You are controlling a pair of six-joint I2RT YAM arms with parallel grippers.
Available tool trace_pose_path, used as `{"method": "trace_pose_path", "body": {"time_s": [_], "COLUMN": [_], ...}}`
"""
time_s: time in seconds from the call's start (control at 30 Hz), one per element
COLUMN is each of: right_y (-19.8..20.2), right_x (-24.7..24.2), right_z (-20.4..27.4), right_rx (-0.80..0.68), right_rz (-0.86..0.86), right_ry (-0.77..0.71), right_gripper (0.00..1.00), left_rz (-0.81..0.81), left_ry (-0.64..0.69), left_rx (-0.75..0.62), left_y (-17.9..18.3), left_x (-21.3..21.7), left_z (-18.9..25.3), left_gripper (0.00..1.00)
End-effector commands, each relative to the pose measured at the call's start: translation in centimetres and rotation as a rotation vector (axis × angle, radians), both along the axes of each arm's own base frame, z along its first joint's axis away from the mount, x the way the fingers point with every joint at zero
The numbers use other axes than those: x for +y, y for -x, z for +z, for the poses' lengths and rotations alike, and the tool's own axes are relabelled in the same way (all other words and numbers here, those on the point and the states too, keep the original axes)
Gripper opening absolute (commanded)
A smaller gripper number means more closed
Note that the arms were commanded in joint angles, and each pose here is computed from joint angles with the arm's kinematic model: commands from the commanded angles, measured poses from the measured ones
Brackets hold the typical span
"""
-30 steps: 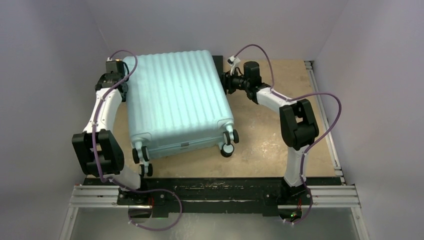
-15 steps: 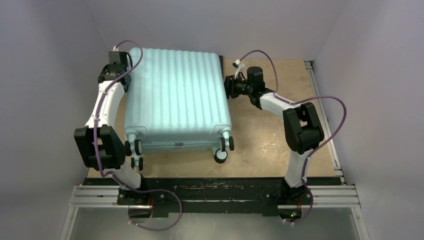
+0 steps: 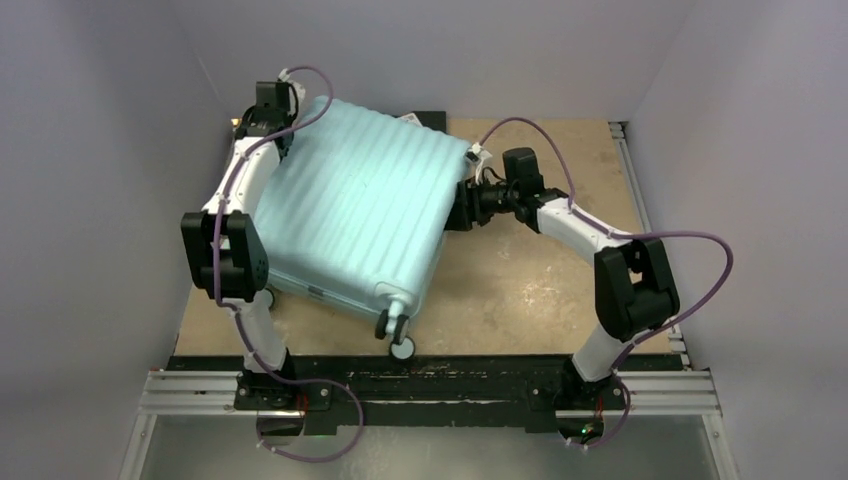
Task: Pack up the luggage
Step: Zip the luggage at the center of the board.
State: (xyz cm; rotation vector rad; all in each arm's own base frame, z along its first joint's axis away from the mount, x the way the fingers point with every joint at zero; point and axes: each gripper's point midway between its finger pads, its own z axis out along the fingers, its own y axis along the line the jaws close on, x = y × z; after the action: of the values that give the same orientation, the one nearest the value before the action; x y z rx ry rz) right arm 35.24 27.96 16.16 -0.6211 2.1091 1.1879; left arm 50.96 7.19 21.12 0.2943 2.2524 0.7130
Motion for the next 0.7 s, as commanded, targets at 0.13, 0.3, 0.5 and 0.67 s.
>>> {"method": "trace_pose_path", "body": {"time_s": [0.13,0.3,0.5,0.67], "right_y": [14.1,9.9,8.5,9.0], "right_x": [9.0,5.2,1.6,-0.3], "right_z": [18.6,18.1,17.5,17.1], "right_rx": [-0.528,-0.572,-0.666,-0.745], "right_rz": [0.687,0.543,0.457,0.435], "right_ry": [-0.440,-0.382,-0.277,-0.196], "right_gripper": [0.67,0.68,0.71,0.79], "left_rz": [-0.891,-0.850,-0.776,-0.701], "left_ry": [0.397,0.385,0.348,0.251], "left_rx": [0.114,0.123,-0.037,-0.211], "left_y": [4.8,3.6,2.0,5.7], "left_x": [-37.3,-38.2,-35.3,-29.2], "left_z": [-1.0,-2.4,4.9,14.8], "left_gripper": [0.36,0.36,0.56,0.92]}}
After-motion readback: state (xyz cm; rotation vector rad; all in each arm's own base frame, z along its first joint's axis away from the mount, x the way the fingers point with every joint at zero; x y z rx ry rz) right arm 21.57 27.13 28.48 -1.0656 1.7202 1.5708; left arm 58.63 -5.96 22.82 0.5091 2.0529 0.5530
